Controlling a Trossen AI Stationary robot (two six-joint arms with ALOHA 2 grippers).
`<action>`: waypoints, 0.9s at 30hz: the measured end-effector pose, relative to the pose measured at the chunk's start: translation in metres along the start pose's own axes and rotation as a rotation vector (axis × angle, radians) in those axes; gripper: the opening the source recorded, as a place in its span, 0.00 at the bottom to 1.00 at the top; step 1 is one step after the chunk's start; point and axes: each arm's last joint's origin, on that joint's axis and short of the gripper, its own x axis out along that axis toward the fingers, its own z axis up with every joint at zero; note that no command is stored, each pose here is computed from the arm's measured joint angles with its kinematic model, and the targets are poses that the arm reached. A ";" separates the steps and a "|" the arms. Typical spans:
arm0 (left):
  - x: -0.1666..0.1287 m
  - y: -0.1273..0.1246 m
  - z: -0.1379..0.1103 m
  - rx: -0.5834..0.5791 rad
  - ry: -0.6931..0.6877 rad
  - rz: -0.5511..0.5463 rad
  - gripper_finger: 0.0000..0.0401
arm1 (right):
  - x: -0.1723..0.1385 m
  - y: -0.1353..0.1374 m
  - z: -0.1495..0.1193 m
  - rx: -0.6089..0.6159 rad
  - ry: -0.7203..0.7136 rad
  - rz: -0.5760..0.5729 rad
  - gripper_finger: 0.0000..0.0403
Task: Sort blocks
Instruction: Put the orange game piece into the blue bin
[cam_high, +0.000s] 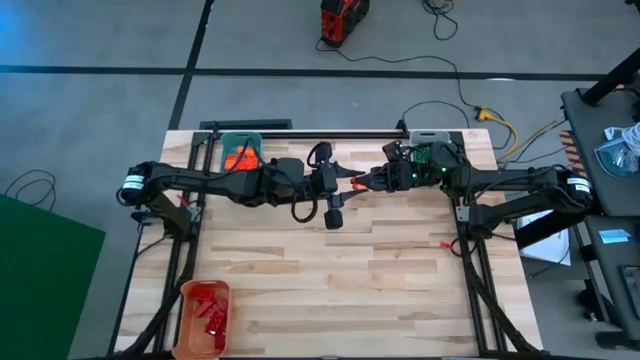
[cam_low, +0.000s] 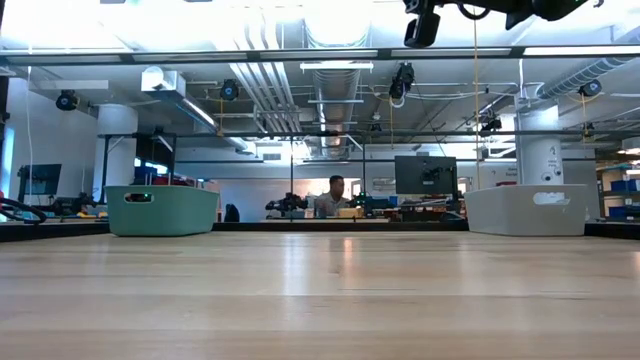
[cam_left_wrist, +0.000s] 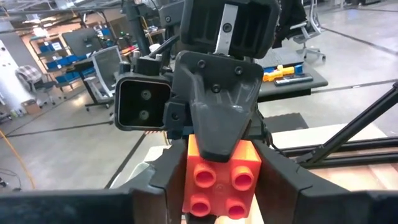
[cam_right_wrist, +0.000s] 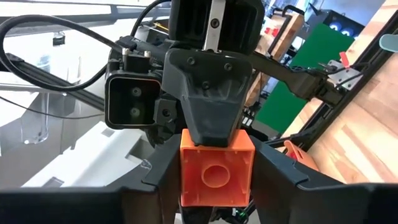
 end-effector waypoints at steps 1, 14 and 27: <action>0.000 0.000 0.000 -0.005 -0.001 0.000 0.33 | 0.000 0.000 0.000 -0.005 0.000 0.001 0.40; -0.001 0.000 0.000 0.001 0.007 -0.001 0.32 | 0.000 0.000 0.000 0.005 -0.001 0.003 0.50; -0.006 0.002 0.005 -0.017 -0.004 0.001 0.32 | 0.000 0.000 0.000 0.019 -0.001 0.003 0.60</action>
